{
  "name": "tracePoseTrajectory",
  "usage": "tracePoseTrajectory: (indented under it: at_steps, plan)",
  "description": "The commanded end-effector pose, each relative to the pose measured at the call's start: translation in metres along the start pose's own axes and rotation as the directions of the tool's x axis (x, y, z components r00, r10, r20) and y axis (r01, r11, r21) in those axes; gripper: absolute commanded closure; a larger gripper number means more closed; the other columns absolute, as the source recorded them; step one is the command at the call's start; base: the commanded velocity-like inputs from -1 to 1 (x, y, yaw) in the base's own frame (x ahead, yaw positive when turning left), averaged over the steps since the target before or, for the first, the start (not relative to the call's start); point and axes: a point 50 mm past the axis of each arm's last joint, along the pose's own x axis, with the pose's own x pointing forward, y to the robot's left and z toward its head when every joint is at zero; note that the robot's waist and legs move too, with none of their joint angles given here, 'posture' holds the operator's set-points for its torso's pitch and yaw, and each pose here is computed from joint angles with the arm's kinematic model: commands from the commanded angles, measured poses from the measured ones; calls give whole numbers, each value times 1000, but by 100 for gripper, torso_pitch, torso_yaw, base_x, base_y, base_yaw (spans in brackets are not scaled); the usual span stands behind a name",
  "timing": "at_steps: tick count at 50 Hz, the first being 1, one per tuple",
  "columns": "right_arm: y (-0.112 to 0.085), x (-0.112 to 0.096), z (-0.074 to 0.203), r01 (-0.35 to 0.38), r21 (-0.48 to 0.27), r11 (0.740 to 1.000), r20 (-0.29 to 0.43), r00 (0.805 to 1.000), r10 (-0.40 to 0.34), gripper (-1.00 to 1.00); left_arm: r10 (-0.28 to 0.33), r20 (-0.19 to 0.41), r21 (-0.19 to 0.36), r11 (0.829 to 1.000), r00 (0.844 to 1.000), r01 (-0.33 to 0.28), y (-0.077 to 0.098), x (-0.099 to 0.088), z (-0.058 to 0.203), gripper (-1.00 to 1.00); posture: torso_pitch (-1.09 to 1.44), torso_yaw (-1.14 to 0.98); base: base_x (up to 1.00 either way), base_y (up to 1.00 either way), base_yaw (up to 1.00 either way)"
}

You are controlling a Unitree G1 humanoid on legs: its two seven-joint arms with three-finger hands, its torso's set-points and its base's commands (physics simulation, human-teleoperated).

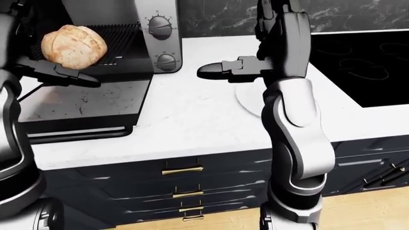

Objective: Pick the bread from the rack and place it on the plate on the counter.

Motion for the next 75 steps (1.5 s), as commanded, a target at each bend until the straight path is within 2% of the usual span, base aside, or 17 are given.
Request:
tracePoseTrajectory:
  at_steps: [1, 4, 5, 7, 9, 12, 23, 24, 27, 33, 39, 41, 42, 44, 61, 68, 75]
  plan:
    - [1, 1, 15, -2, -2, 1000, 77, 997, 3, -100, 37, 66, 12, 999, 997, -38, 9, -1, 15, -100, 0, 0, 0, 0, 0]
    - [0, 2, 15, -2, -2, 1000, 78, 997, 2, -100, 37, 65, 12, 999, 997, -37, 10, 0, 16, -100, 0, 0, 0, 0, 0]
    - [0, 3, 15, -2, -2, 1000, 78, 997, 2, -100, 35, 65, 10, 999, 997, -36, 10, 0, 17, -90, 0, 0, 0, 0, 0]
    - [1, 3, 16, -3, -2, 1000, 79, 997, 3, -100, 31, 65, 12, 999, 997, -32, 10, 0, 18, -82, 0, 0, 0, 0, 0]
    - [1, 3, 15, -2, -2, 1000, 79, 997, 2, -100, 24, 64, 12, 1000, 998, -25, 9, -1, 18, -57, 0, 0, 0, 0, 0]
    - [1, 4, 15, -1, -2, 1000, 81, 997, 1, -100, 26, 65, 13, 1000, 998, -27, 10, -1, 19, -52, 0, 0, 0, 0, 0]
    - [-1, 2, 16, 2, -4, 1000, 82, 997, -2, -100, -2, 54, 15, 1000, 999, 1, 6, -1, 17, -16, 0, 0, 0, 0, 0]
    - [-1, 2, 15, 2, -4, 1000, 82, 997, -2, -100, -7, 51, 15, 1000, 999, 6, 4, -1, 16, -2, 0, 0, 0, 0, 0]
    - [0, 2, 15, 3, -5, 1000, 81, 997, -2, -100, -11, 52, 16, 1000, 999, 10, 4, -1, 16, 15, 0, 0, 0, 0, 0]
    - [-1, 1, 15, 4, -4, 1000, 81, 997, -4, -100, -19, 48, 16, 1000, 999, 19, 4, -4, 16, 28, 0, 0, 0, 0, 0]
    - [-2, -1, 17, 6, -5, 1000, 83, 997, -6, -100, -17, 51, 23, 1000, 999, 16, 7, -6, 19, 50, 0, 0, 0, 0, 0]
    - [-2, -1, 16, 6, -5, 1000, 82, 997, -6, -100, -15, 53, 27, 1000, 999, 14, 9, -7, 20, 71, 0, 0, 0, 0, 0]
    - [-3, -1, 16, 7, -6, 1000, 81, 997, -7, -100, -15, 55, 26, 1000, 998, 13, 10, -8, 22, 73, 0, 0, 0, 0, 0]
    - [-2, -1, 16, 7, -4, 1000, 83, 997, -7, -100, -8, 60, 34, 999, 998, 6, 12, -8, 25, 100, 0, 0, 0, 0, 0]
    - [-3, 2, 23, 8, -6, 1000, 97, 995, -7, -100, -7, 119, 47, 999, 993, 1, 17, -1, 53, 100, 0, 0, 0, 0, 0]
    - [-8, -1, 28, 24, -16, 1000, 104, 994, -22, -100, -44, 159, 56, 998, 986, 35, 8, 17, 68, 100, 0, 0, 0, 0, 0]
    - [-17, -6, 39, 47, -27, 999, 116, 992, -44, -100, -102, 228, 41, 995, 968, 96, -8, 42, 92, 100, 0, 0, 0, 0, 0]
